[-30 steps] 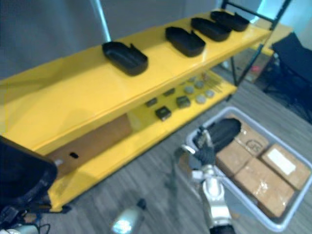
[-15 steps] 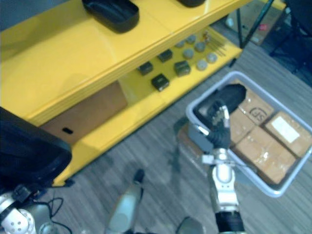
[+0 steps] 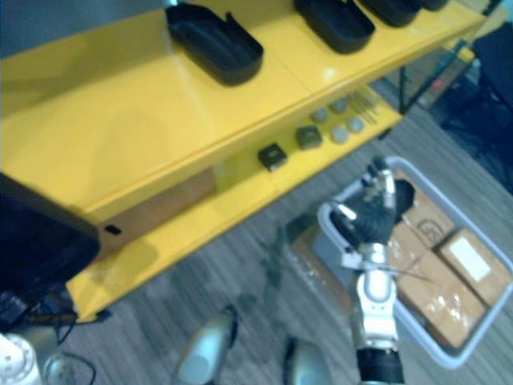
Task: Walk over and take plastic housings, then place them on the shelf
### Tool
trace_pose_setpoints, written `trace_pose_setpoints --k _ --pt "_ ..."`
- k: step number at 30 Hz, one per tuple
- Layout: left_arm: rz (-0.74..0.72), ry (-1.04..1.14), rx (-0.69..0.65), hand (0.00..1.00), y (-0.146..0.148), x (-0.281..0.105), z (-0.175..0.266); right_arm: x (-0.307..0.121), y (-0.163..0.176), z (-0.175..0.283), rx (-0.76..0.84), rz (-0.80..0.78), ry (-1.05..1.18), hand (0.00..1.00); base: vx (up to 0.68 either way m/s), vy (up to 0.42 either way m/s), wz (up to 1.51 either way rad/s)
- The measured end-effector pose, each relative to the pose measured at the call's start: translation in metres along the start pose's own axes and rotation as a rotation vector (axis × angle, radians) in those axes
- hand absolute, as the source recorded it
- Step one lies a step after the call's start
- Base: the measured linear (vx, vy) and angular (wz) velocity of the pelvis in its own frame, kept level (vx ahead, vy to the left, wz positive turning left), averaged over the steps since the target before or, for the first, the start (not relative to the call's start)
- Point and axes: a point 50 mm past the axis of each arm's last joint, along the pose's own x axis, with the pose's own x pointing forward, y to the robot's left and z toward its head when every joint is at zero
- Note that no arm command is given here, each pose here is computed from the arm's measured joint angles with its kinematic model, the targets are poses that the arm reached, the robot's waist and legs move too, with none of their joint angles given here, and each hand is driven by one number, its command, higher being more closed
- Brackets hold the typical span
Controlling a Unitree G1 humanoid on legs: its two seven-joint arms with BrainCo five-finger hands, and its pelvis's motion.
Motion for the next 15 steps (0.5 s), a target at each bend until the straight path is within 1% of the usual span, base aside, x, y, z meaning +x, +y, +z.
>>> trace_pose_setpoints --k 2,4,5,9,12,13,15 --pt "-0.032 0.022 -0.006 1.00 -0.004 -0.004 0.000 -0.005 -0.009 0.016 -0.022 -0.023 -0.050 0.00 0.31 -0.295 1.36" --pt "-0.071 0.025 0.016 1.00 -0.001 -0.009 0.008 -0.004 -0.013 0.034 -0.028 -0.025 -0.125 0.00 0.32 -0.518 1.66" --pt "-0.101 0.095 -0.022 1.00 -0.007 -0.024 0.002 0.002 -0.027 0.044 -0.094 -0.035 -0.169 0.00 0.32 -0.496 1.79" --pt "-0.138 0.102 -0.055 1.00 -0.019 -0.025 -0.001 0.013 -0.035 0.042 -0.120 -0.063 -0.172 0.00 0.26 -0.263 1.26" --pt "-0.163 0.074 -0.076 1.00 -0.039 -0.016 -0.010 0.018 -0.040 0.035 -0.126 -0.093 -0.158 0.00 0.11 -0.153 0.71" --pt "-0.169 0.082 -0.034 1.00 -0.040 -0.011 -0.017 0.018 -0.039 0.037 -0.114 -0.112 -0.178 0.00 0.08 -0.140 0.40" --pt "-0.182 0.123 0.016 1.00 -0.043 -0.013 -0.027 0.020 -0.040 0.038 -0.115 -0.118 -0.189 0.00 0.10 -0.159 0.19"
